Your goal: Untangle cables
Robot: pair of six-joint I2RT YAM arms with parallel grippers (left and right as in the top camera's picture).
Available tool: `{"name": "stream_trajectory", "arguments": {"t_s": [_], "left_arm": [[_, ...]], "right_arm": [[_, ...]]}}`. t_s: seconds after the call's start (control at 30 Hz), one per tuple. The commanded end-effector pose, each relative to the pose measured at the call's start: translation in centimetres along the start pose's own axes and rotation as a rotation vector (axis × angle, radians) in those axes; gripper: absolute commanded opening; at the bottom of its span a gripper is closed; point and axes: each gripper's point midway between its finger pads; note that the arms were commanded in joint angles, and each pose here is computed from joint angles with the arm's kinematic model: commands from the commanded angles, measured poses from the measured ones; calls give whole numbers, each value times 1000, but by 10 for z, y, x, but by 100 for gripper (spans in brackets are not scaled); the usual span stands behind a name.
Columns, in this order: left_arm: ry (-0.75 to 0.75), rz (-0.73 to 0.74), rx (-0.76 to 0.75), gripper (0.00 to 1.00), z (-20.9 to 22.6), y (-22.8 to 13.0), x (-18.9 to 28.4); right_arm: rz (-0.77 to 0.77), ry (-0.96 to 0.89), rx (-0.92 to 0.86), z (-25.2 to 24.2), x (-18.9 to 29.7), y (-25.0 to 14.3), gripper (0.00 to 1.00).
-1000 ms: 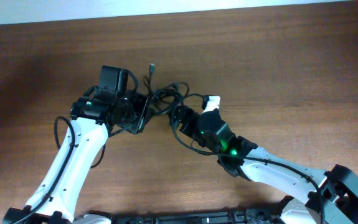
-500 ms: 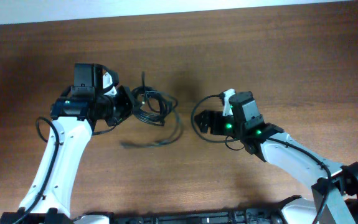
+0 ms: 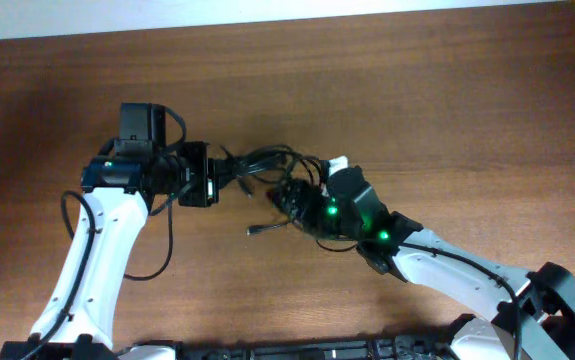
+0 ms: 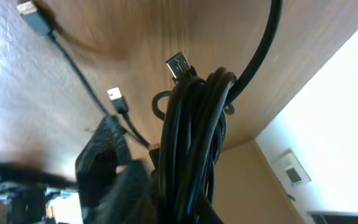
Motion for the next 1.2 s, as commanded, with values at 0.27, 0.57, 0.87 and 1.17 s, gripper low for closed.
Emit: {"name": "stream_trajectory", "arguments": {"t_s": [0.27,0.57,0.87,1.17], "left_arm": [[-7,374,-99,0,-4,-91,-7],[-397,284,-248,0,-94,-49,33],[-336,336,-268,0,-84,-76,17],[-268,433,-349,0,-68,-126,-3]], "right_arm": [[-324,40,-111,7,7,55,78],[66,-42,550,-16,-4,-9,60],[-355,378,-332,74,22,68,84],[-499,408,-426,64,26,95,28]]}}
Point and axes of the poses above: each gripper's point midway between its finger pads, its own x axis back along the fingers, its own z axis along the line the jaws close on, y = z × x, and after that the axes turned 12 degrees about -x, right-handed
